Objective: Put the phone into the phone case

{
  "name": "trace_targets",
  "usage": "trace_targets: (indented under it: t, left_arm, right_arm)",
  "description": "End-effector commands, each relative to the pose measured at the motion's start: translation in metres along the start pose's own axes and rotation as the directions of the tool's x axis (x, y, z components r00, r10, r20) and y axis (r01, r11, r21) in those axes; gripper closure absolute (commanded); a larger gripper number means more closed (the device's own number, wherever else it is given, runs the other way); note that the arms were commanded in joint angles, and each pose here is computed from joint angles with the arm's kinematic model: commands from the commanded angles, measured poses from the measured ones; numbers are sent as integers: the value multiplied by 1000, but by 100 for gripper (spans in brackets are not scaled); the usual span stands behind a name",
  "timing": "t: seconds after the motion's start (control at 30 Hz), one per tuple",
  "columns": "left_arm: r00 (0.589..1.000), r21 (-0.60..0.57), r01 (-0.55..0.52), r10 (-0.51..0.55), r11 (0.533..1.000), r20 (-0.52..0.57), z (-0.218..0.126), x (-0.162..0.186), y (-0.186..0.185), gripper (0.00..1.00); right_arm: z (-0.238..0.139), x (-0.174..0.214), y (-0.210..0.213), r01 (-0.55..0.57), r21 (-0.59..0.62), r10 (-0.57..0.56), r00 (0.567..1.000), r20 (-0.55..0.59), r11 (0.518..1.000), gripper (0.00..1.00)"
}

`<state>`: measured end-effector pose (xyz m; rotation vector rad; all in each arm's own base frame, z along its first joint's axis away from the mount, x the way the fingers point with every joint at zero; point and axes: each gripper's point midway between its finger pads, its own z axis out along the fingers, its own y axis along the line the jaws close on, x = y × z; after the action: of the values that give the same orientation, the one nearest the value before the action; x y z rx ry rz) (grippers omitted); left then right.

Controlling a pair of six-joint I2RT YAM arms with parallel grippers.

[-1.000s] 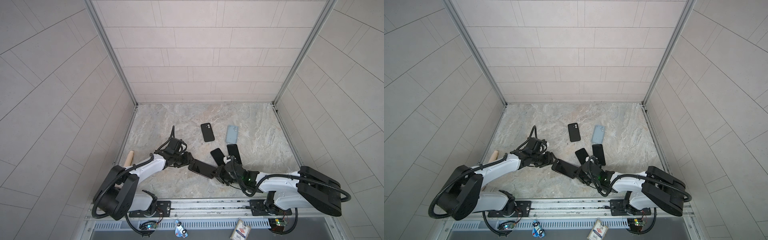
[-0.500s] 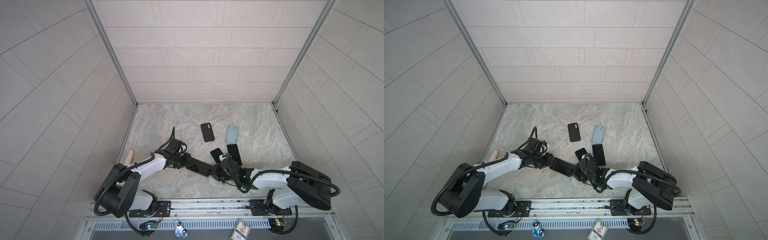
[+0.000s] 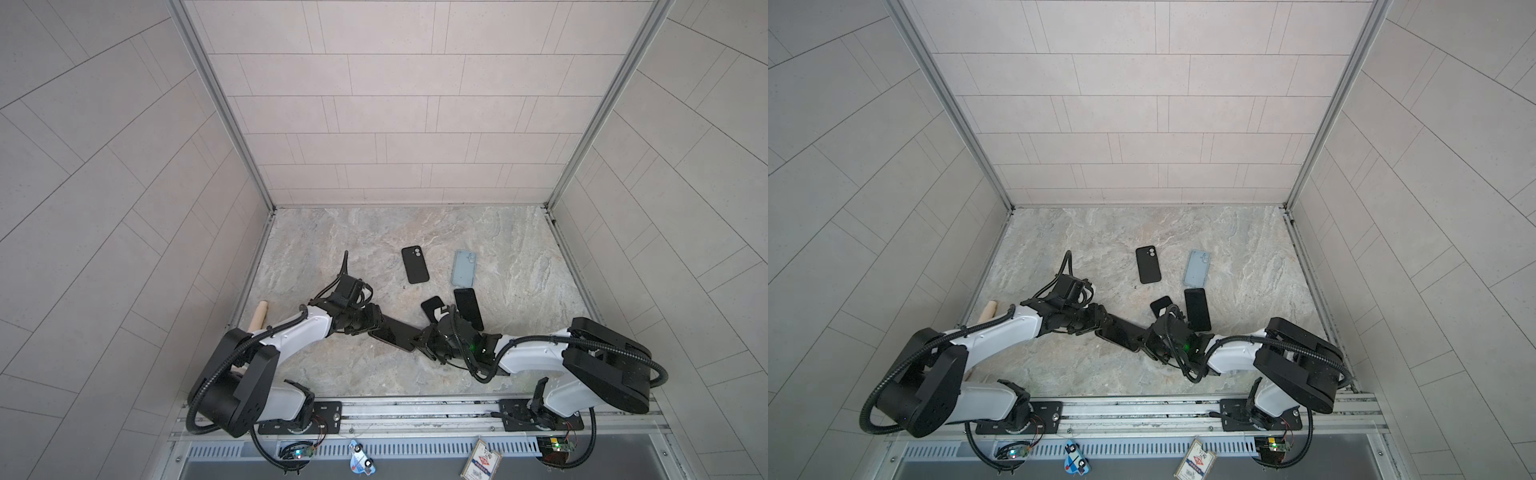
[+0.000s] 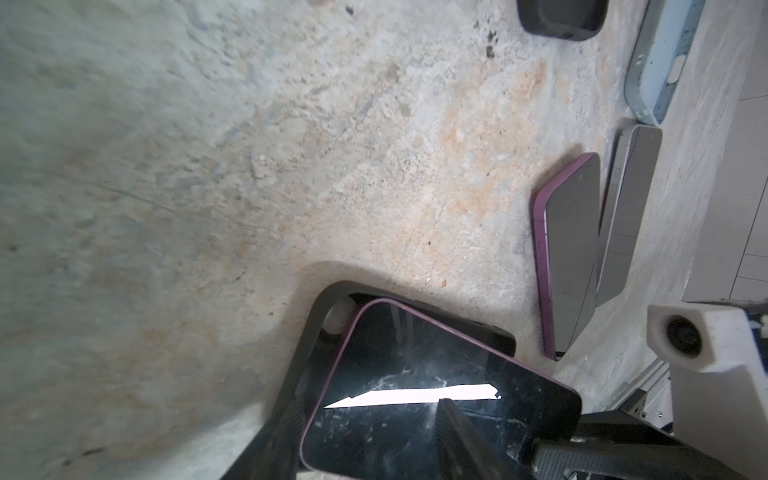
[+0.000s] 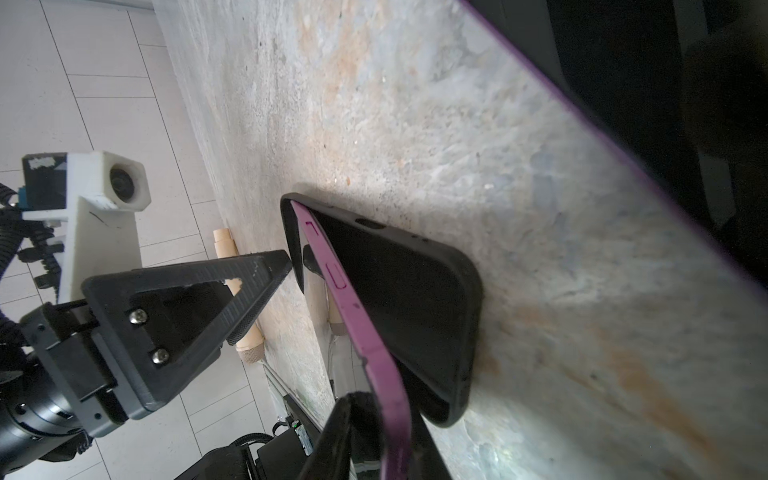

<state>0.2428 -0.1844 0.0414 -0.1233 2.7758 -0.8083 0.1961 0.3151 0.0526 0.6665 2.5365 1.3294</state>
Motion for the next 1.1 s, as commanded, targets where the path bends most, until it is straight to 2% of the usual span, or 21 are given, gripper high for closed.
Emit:
trace_targets:
  t: [0.0,0.13,0.3,0.6,0.83,1.07]
  left_arm:
    - [999,-4,-2,3,1000,49,-6,-16,-5,42]
    - [998,2,-7,6,1000,58,-7,-19,-7,42]
    - [999,-52,-9,11,999,43,-5,-17,5,42]
    - [1000,-69,22,-21,997,10,8,-8,18,42]
    - [999,-104,10,-6,995,38,1,-13,21,41]
    - [999,-48,31,-32,998,-13,13,-3,17,41]
  right_arm:
    - [3,1,8,-25,-20,25,1000,-12,999,78]
    - [5,1,8,-26,-19,26,1000,-14,999,78]
    - [7,1,8,-30,-24,30,999,-18,999,78]
    - [8,2,7,-31,-24,30,999,-24,999,78]
    - [9,2,8,-30,-26,30,999,-24,999,78]
    - [10,2,8,-30,-26,29,999,-26,999,78]
